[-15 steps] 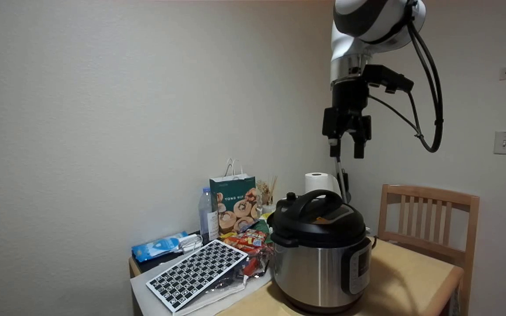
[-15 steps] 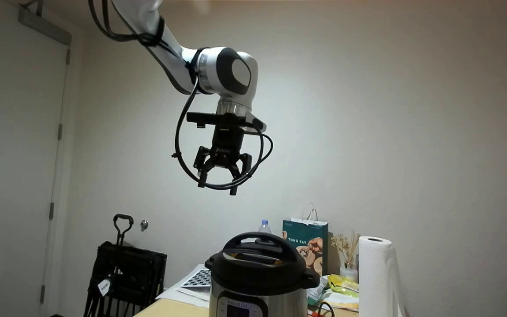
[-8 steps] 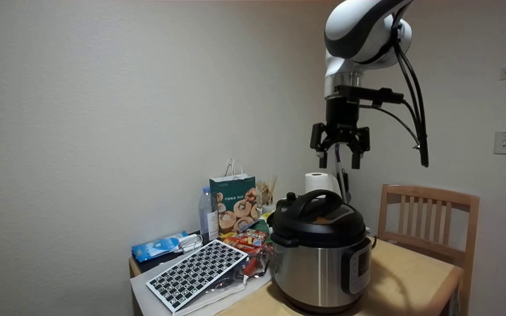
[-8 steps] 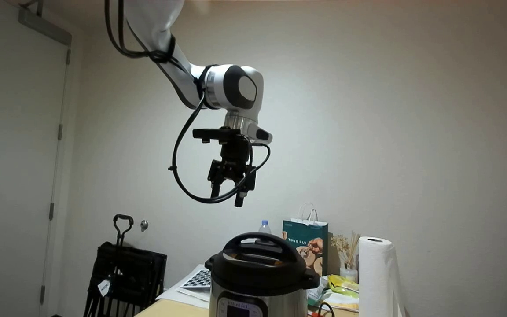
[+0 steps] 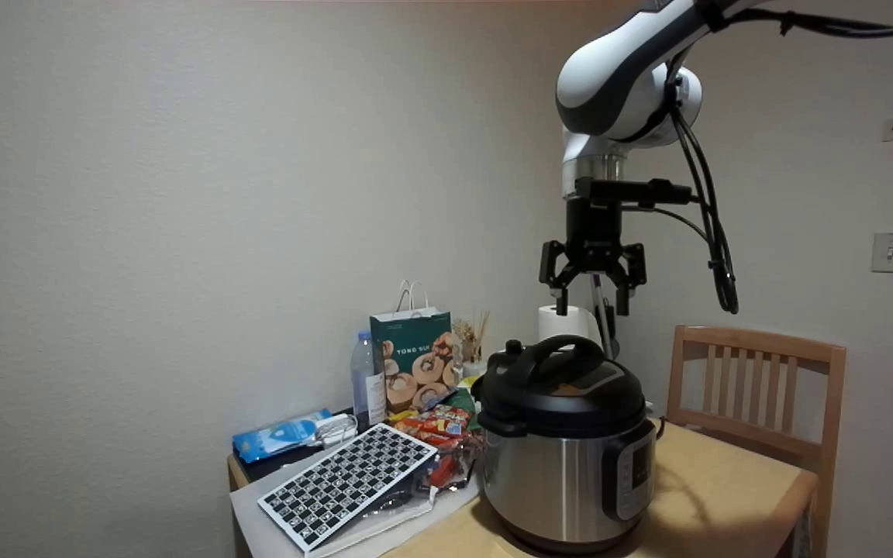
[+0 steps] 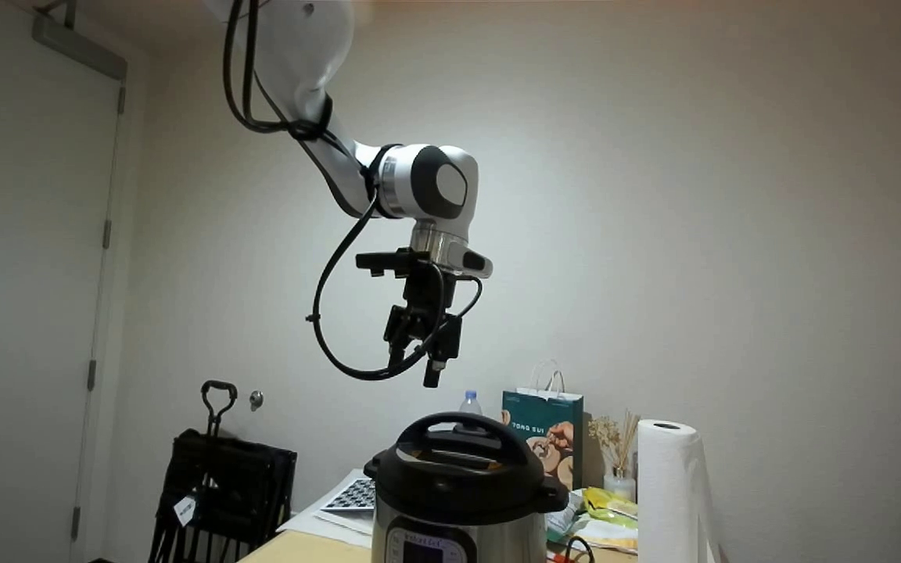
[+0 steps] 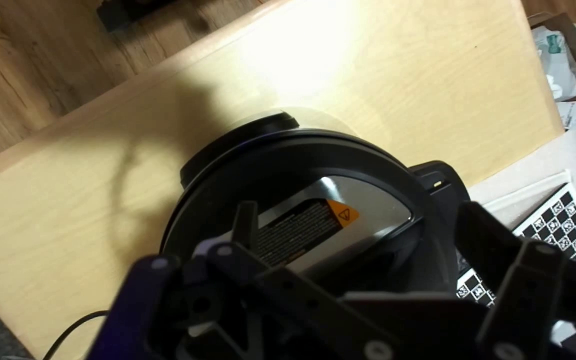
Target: Remove the lid from the cooker
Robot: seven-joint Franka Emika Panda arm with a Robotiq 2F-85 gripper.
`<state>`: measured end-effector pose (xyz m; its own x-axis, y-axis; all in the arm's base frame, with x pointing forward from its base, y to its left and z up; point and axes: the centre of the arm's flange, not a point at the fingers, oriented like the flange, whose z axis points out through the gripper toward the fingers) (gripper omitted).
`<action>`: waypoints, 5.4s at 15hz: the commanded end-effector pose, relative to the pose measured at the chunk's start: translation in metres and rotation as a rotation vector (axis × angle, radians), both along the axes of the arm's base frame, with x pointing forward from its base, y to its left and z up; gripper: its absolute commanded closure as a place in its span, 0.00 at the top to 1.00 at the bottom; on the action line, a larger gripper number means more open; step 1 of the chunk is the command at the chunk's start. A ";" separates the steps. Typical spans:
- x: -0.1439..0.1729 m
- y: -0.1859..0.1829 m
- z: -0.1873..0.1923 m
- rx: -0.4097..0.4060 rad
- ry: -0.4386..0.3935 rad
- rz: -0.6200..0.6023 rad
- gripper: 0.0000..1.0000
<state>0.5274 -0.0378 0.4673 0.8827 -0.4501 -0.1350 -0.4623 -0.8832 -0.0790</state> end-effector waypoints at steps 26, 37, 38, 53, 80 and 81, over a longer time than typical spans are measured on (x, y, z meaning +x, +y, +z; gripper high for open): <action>0.112 0.013 -0.085 -0.249 -0.011 -0.590 0.60; 0.103 -0.012 -0.116 -0.291 0.043 -0.193 0.06; 0.103 -0.015 -0.119 -0.292 0.047 -0.140 0.03; 0.099 -0.020 -0.124 -0.296 0.024 0.182 0.00; 0.122 -0.020 -0.124 -0.267 0.062 0.423 0.25; 0.120 -0.018 -0.121 -0.270 0.058 0.431 0.27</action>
<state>0.6324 -0.0503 0.3523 0.9690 -0.2169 -0.1184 -0.1936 -0.9641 0.1818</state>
